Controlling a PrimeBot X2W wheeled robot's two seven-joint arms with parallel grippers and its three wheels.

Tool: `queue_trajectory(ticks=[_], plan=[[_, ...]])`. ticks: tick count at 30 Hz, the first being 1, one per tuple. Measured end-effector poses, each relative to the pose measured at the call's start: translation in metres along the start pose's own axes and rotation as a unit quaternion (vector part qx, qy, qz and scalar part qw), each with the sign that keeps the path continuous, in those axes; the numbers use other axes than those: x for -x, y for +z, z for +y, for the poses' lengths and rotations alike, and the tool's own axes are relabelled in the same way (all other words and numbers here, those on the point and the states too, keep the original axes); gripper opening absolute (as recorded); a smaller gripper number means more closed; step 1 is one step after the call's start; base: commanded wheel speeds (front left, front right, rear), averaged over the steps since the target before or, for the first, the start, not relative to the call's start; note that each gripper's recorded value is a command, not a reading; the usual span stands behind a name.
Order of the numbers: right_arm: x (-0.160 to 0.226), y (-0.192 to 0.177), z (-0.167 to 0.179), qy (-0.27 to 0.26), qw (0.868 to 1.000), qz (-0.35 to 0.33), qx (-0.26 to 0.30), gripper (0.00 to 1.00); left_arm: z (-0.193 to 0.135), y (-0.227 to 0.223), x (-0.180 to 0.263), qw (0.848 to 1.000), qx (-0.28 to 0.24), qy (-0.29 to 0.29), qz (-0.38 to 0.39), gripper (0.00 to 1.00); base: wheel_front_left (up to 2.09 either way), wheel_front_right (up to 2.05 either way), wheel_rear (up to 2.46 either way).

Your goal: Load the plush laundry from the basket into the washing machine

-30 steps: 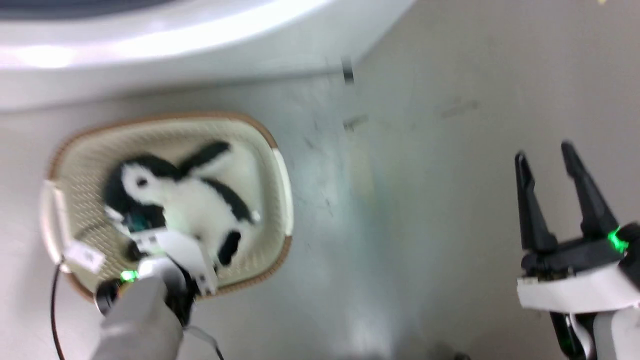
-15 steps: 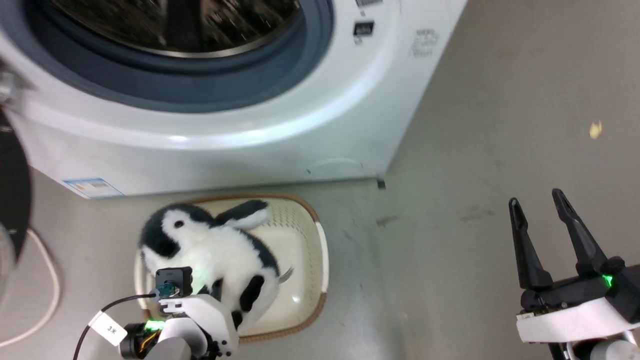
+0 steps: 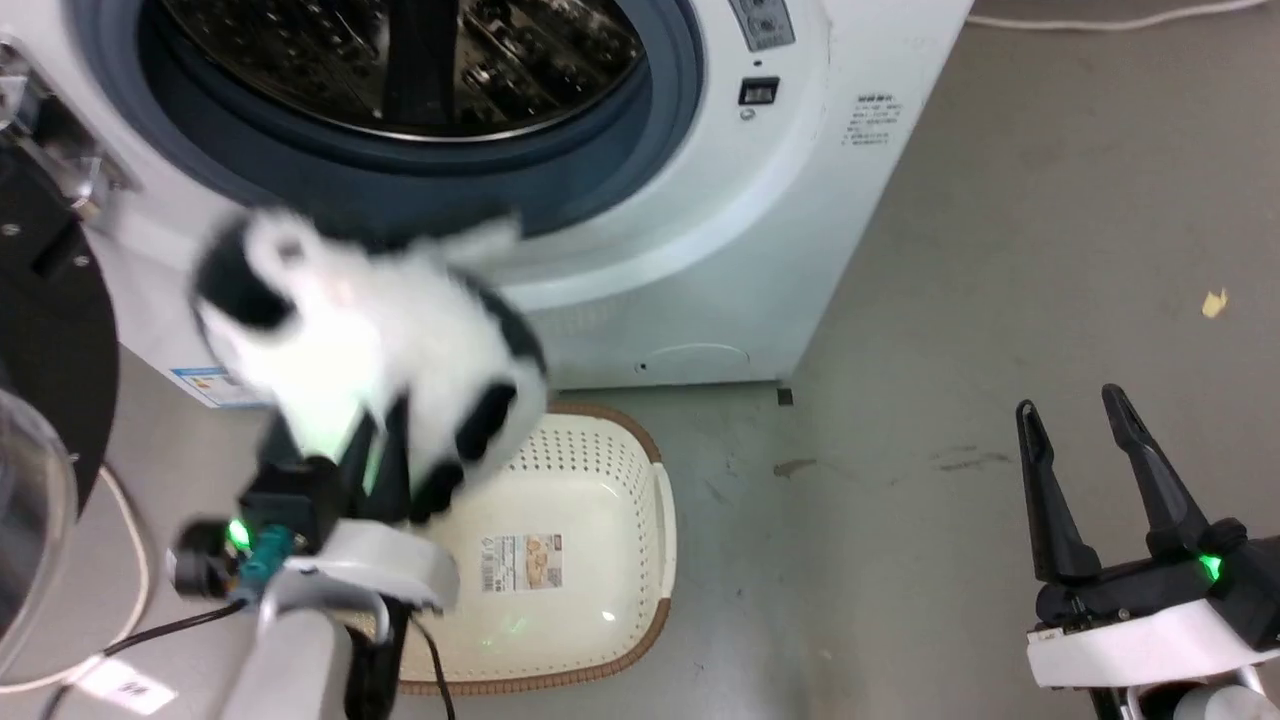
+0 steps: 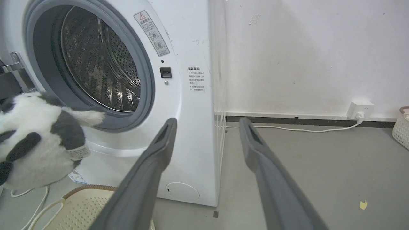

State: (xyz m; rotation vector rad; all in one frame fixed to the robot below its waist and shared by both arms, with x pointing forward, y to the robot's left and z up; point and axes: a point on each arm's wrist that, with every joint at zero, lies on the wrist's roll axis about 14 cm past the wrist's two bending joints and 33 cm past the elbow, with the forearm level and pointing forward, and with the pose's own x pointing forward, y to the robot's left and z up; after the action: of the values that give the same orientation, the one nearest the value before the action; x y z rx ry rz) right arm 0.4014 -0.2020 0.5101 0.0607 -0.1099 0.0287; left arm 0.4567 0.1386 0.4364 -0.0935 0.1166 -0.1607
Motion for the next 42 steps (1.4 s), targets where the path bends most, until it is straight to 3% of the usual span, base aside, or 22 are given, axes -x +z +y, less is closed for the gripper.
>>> queue_trajectory(ticks=[4, 8, 21, 27, 37, 38, 39, 42], plan=[[-0.003, -0.006, -0.004, -0.006, 1.0, 0.007, 0.0, 1.0, -0.006, 0.041, -0.014, 0.997, -0.019, -0.015, -0.072, 0.0, 0.0, 0.0, 0.0], [-0.01, -0.015, -0.009, -0.015, 1.0, 0.016, 0.001, 1.0, -0.01, 0.051, -0.037, 0.995, -0.033, -0.034, -0.091, 0.0, 0.0, 0.0, 0.0], [-0.033, -0.065, -0.034, -0.053, 0.996, 0.065, -0.008, 1.0, -0.007, 0.1, -0.197, 0.988, -0.092, -0.056, -0.107, 0.0, 0.0, 0.0, 0.0], [-0.03, -0.092, -0.054, -0.081, 0.992, 0.101, -0.003, 1.0, 0.015, 0.067, -0.275, 0.992, -0.12, -0.026, -0.033, 0.0, 0.0, 0.0, 0.0], [-0.025, -0.12, -0.074, -0.112, 0.984, 0.136, -0.005, 1.0, 0.035, -0.024, -0.322, 0.991, -0.113, 0.012, 0.066, 0.0, 0.0, 0.0, 0.0], [-0.025, -0.12, -0.074, -0.112, 0.985, 0.135, -0.005, 1.0, 0.036, -0.024, -0.321, 0.992, -0.114, 0.013, 0.061, 0.84, 0.0, 0.0, 0.0], [-0.026, -0.119, -0.074, -0.111, 0.985, 0.133, -0.005, 1.0, 0.037, -0.023, -0.32, 0.992, -0.115, 0.014, 0.058, 1.0, 0.0, 0.0, 0.0], [-0.028, -0.112, -0.074, -0.11, 0.986, 0.123, 0.0, 1.0, 0.036, -0.018, -0.315, 0.992, -0.118, 0.012, 0.049, 1.0, 0.0, 0.0, 0.0]])
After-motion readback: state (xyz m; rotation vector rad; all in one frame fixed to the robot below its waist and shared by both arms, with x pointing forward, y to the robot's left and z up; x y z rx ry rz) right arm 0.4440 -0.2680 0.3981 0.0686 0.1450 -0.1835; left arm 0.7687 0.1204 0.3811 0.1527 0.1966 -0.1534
